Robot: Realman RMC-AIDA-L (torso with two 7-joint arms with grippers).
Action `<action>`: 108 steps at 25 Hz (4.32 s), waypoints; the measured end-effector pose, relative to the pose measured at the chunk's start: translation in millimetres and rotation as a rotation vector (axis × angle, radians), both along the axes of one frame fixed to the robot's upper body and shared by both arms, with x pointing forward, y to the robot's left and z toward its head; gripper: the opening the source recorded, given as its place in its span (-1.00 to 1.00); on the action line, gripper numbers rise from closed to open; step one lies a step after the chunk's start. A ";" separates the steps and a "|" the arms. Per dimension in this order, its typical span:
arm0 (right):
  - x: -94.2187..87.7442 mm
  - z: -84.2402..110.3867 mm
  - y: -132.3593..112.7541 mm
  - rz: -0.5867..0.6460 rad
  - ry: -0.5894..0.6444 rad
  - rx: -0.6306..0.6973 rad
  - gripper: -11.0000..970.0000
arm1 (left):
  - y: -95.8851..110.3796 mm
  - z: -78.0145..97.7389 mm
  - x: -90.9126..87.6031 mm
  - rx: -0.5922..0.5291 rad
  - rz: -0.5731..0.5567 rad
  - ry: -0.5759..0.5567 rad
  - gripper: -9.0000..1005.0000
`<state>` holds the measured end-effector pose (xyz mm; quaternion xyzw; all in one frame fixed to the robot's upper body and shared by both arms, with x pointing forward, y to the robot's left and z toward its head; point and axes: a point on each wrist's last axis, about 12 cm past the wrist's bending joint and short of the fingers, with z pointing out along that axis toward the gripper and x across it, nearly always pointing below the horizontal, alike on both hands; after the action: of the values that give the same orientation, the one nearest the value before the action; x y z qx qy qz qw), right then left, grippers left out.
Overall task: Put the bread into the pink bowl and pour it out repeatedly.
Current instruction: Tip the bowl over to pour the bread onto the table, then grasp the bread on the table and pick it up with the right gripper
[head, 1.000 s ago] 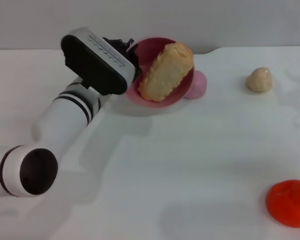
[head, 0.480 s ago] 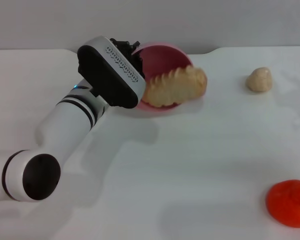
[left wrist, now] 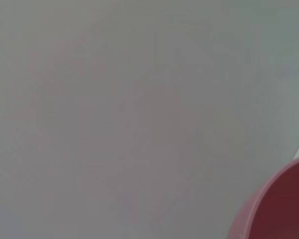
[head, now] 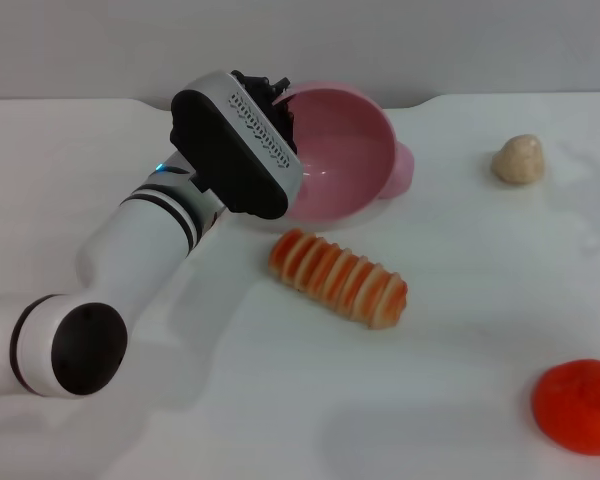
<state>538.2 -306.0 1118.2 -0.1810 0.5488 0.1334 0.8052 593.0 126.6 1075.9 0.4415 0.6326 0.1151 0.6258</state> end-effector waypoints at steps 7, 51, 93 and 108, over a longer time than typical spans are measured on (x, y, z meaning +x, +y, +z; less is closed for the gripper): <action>3.5 -1.0 2.7 0.008 0.006 0.003 -0.22 | -0.3 6.2 5.2 -0.042 0.017 -0.006 -0.89; 68.9 -27.8 29.8 0.051 0.595 0.022 -0.22 | 156.0 91.3 65.6 -0.719 0.163 0.875 -0.89; 82.3 12.1 187.7 0.555 1.201 -0.814 0.38 | 141.0 68.6 55.5 -0.603 0.149 0.876 -0.89; 80.8 -6.5 188.4 0.518 1.203 -0.799 0.38 | 143.9 66.5 53.9 -0.607 0.157 0.878 -0.89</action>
<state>619.0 -117.5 1111.7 -0.4775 0.8390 0.1847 0.1842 646.9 270.5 1142.3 0.1987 0.8706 -0.2217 0.3917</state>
